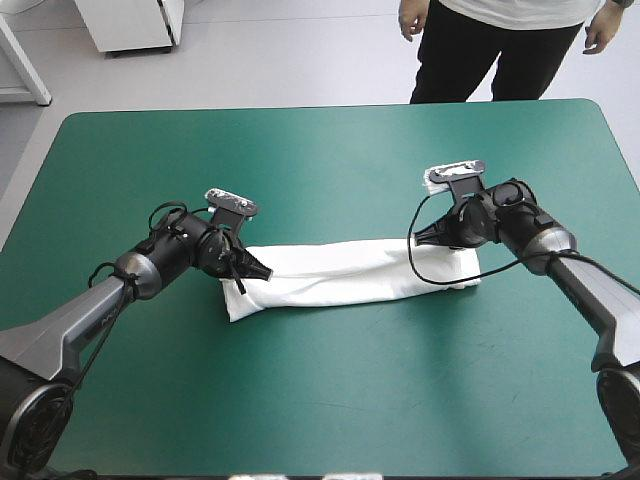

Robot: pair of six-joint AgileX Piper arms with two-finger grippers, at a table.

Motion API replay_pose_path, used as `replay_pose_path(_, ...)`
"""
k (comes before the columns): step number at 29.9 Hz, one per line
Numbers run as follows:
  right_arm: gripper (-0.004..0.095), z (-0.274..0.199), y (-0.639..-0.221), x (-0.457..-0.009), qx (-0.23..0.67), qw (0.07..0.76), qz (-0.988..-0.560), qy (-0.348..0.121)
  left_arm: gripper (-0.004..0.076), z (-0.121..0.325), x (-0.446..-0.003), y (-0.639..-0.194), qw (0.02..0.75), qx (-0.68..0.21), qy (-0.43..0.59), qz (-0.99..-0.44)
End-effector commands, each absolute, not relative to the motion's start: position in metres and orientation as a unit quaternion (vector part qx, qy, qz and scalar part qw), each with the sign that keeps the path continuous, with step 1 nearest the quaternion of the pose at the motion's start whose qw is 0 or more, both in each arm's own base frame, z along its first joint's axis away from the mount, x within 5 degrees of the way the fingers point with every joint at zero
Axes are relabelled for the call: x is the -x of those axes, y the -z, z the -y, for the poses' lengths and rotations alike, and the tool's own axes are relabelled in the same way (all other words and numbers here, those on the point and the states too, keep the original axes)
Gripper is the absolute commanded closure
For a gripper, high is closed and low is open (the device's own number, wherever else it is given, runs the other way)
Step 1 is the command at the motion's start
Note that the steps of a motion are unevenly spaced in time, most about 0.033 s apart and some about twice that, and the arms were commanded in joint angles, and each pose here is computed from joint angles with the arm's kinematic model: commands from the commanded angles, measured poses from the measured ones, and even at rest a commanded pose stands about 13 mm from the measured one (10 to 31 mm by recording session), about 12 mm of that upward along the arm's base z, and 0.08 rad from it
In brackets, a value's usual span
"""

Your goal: Fold the cloth

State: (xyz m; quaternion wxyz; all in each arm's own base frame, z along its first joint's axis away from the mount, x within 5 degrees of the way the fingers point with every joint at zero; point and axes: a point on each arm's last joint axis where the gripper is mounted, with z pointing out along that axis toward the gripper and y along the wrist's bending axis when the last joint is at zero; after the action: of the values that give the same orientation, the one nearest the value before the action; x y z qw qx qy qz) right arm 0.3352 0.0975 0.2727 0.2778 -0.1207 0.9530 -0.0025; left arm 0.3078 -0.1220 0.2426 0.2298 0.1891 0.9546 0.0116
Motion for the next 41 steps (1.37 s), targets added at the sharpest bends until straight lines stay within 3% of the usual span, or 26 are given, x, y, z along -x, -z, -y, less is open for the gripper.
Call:
replay_pose_path(1, 0.0434, -0.095, -0.309, -0.332, 0.128, 0.312, -0.941, 0.009, 0.0555, 0.123, -0.309, -0.279, 0.257, -0.196, -0.016, -0.946)
replay_pose_path(4, 0.0294, -0.091, -0.322, -0.326, 0.127, 0.311, -0.942, 0.019, 0.0446, 0.119, -0.307, -0.296, 0.242, -0.193, -0.034, -0.95)
replay_pose_path(6, 0.0286, -0.087, -0.334, -0.319, 0.128, 0.325, -0.937, 0.026, 0.0391, 0.115, -0.302, -0.312, 0.242, -0.189, -0.042, -0.951)
replay_pose_path(10, 0.0287, -0.076, -0.364, -0.296, 0.12, 0.361, -0.924, 0.041, 0.037, 0.106, -0.285, -0.348, 0.27, -0.178, -0.039, -0.945)
replay_pose_path(14, 0.0287, -0.061, -0.392, -0.27, 0.098, 0.388, -0.914, 0.066, 0.0379, 0.109, -0.251, -0.39, 0.303, -0.189, 0.058, -0.932)
replay_pose_path(17, 0.0287, -0.05, -0.407, -0.249, 0.084, 0.401, -0.908, 0.087, 0.0496, 0.12, -0.23, -0.414, 0.326, -0.231, 0.157, -0.903)
replay_pose_path(20, 0.0287, -0.04, -0.419, -0.23, 0.069, 0.404, -0.906, 0.104, 0.0738, 0.13, -0.219, -0.427, 0.35, -0.276, 0.224, -0.866)
replay_pose_path(22, 0.0287, -0.034, -0.425, -0.217, 0.053, 0.403, -0.907, 0.109, 0.0734, 0.137, -0.218, -0.431, 0.355, -0.288, 0.261, -0.85)
replay_pose_path(31, 0.0287, -0.008, -0.432, -0.192, -0.019, 0.385, -0.916, 0.109, 0.0734, 0.17, -0.261, -0.39, 0.301, -0.316, 0.326, -0.839)
replay_pose_path(41, 0.0287, -0.007, -0.414, -0.223, -0.029, 0.358, -0.93, 0.076, 0.0734, 0.215, -0.308, -0.308, 0.23, -0.316, 0.318, -0.864)
